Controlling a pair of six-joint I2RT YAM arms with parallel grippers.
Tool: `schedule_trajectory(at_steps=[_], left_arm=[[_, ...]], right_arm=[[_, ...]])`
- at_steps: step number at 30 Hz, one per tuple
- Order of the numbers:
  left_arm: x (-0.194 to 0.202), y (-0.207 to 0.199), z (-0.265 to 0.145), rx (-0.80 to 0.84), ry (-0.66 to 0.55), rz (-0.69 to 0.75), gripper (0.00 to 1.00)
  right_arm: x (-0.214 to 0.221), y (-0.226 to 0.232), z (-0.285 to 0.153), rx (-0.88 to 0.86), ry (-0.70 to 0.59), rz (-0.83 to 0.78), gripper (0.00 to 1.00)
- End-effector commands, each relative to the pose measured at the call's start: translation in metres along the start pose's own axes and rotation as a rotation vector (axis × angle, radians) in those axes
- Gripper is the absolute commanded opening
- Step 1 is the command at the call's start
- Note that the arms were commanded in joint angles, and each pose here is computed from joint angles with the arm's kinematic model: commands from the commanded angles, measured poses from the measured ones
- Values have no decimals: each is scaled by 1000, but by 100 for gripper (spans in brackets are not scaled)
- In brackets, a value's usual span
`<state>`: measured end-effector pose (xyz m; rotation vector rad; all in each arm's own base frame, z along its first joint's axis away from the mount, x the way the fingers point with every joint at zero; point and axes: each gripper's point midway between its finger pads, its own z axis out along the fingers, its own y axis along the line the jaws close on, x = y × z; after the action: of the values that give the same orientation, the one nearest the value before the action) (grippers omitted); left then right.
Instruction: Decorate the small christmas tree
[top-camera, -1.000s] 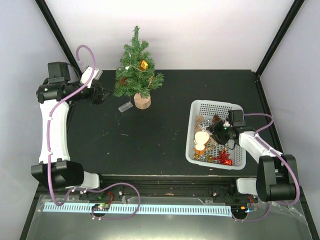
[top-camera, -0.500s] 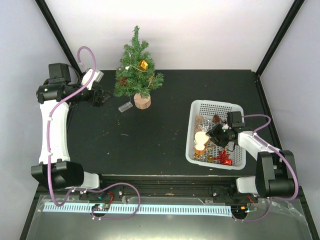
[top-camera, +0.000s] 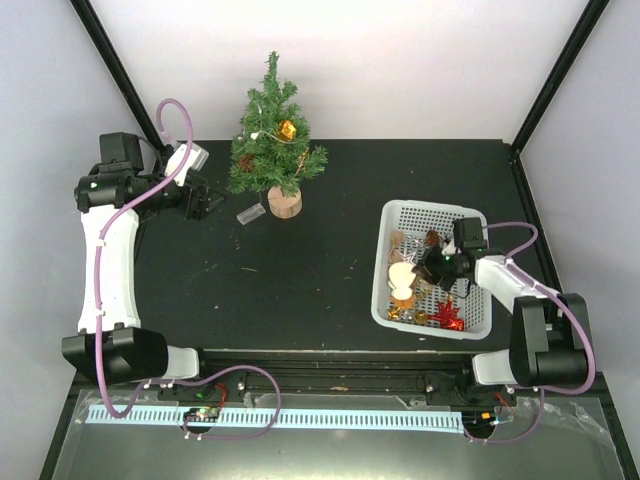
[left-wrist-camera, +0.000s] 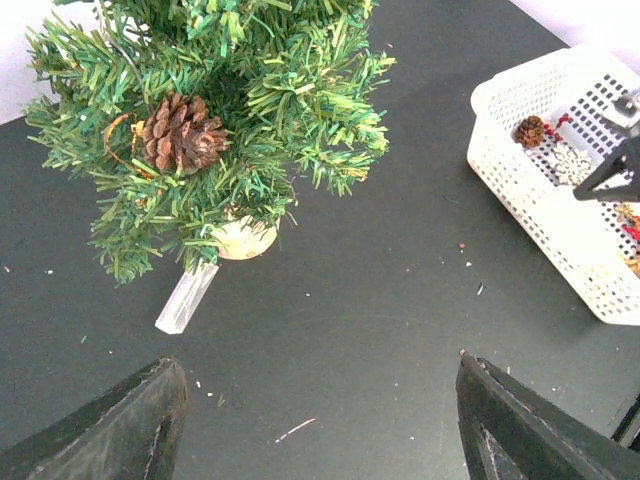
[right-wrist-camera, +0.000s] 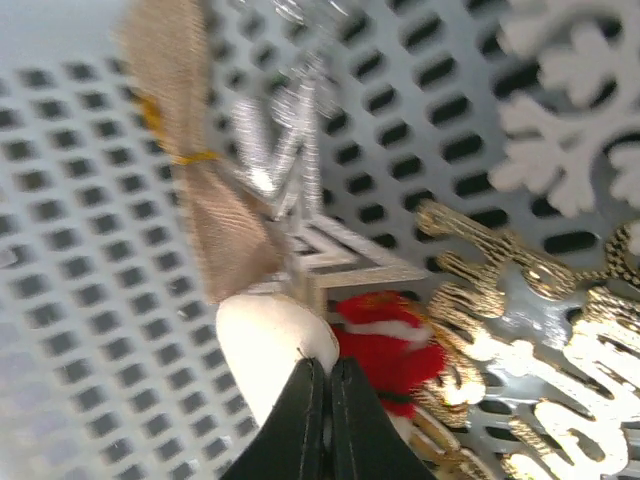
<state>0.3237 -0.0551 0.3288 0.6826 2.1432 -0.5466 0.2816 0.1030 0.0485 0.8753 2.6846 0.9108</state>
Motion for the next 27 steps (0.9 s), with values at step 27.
schedule_trajectory(at_steps=[27], left_arm=[[27,-6,10,53,47,-15,75]], right_arm=[[-114,-15,-91,685,-299,-206,22]])
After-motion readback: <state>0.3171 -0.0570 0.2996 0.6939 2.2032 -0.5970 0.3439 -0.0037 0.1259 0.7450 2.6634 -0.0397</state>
